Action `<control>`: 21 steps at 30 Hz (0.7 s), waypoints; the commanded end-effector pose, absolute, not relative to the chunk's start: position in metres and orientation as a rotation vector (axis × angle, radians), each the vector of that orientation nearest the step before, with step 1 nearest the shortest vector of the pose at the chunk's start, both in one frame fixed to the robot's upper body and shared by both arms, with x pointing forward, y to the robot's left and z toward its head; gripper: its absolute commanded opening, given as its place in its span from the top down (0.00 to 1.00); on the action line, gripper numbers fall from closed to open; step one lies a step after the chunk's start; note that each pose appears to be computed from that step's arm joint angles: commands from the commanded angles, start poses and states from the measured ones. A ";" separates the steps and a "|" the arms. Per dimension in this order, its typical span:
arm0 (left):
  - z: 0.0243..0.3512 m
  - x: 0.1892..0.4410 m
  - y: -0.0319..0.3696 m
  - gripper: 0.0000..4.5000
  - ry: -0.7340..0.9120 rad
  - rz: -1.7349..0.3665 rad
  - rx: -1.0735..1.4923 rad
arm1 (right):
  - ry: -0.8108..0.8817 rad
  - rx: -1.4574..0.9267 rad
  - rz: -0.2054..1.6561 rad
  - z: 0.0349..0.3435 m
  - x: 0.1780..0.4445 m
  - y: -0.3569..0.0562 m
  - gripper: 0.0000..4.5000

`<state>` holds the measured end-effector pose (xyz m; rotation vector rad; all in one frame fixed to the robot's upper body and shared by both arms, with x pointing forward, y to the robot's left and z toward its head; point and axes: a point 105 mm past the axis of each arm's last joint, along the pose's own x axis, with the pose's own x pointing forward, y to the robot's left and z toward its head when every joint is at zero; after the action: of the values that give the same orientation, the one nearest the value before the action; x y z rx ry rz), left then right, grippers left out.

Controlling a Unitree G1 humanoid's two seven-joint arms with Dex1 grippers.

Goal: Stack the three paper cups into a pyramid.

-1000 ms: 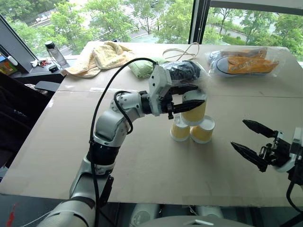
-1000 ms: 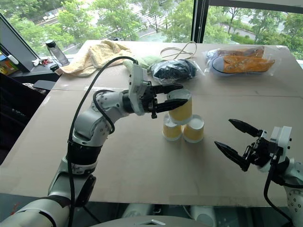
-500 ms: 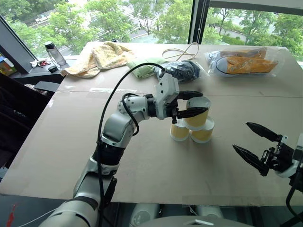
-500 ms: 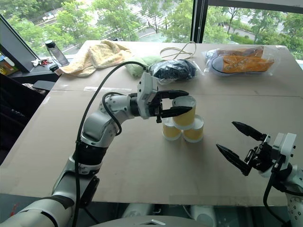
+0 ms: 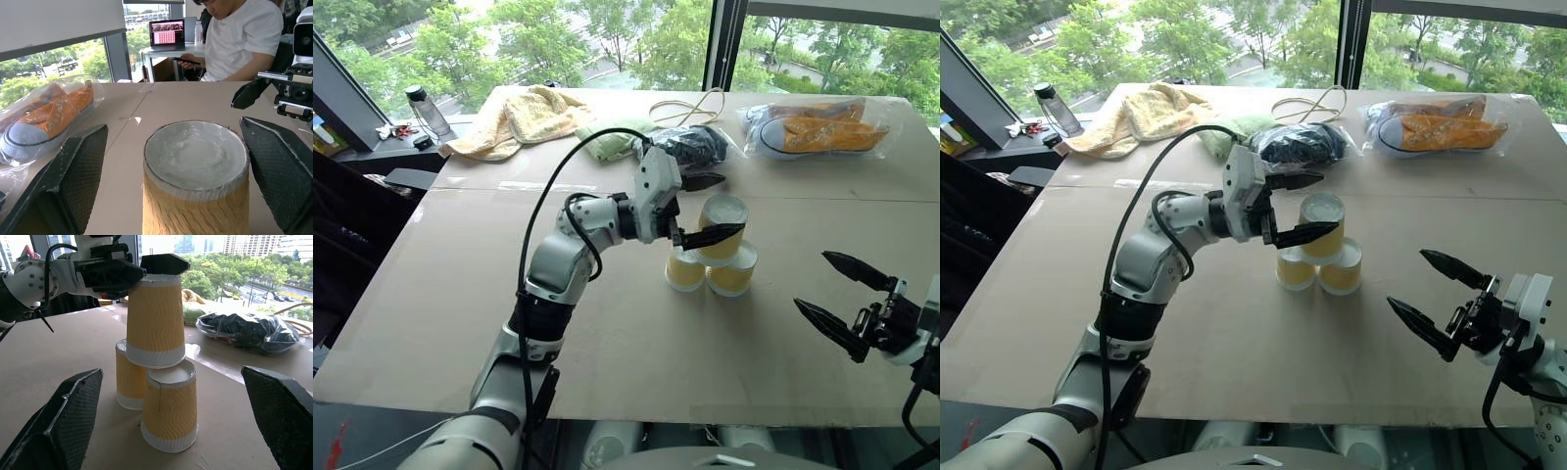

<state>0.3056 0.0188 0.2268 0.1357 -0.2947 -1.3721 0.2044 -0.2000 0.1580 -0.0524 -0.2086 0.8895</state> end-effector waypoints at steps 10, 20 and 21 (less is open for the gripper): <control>0.259 0.265 0.073 0.01 -0.329 -1.326 0.082 | -0.193 -0.026 0.914 0.144 0.214 -0.207 0.00; 0.118 0.269 0.169 0.01 0.106 -0.811 0.265 | -0.115 -0.022 0.864 0.107 0.228 -0.231 0.00; 0.110 0.266 0.173 0.01 0.122 -0.796 0.273 | -0.107 -0.024 0.865 0.105 0.228 -0.233 0.00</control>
<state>0.2654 0.1700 0.1052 0.2006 0.1742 -0.8199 0.2287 -0.2290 0.1001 0.0155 -0.0887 0.8553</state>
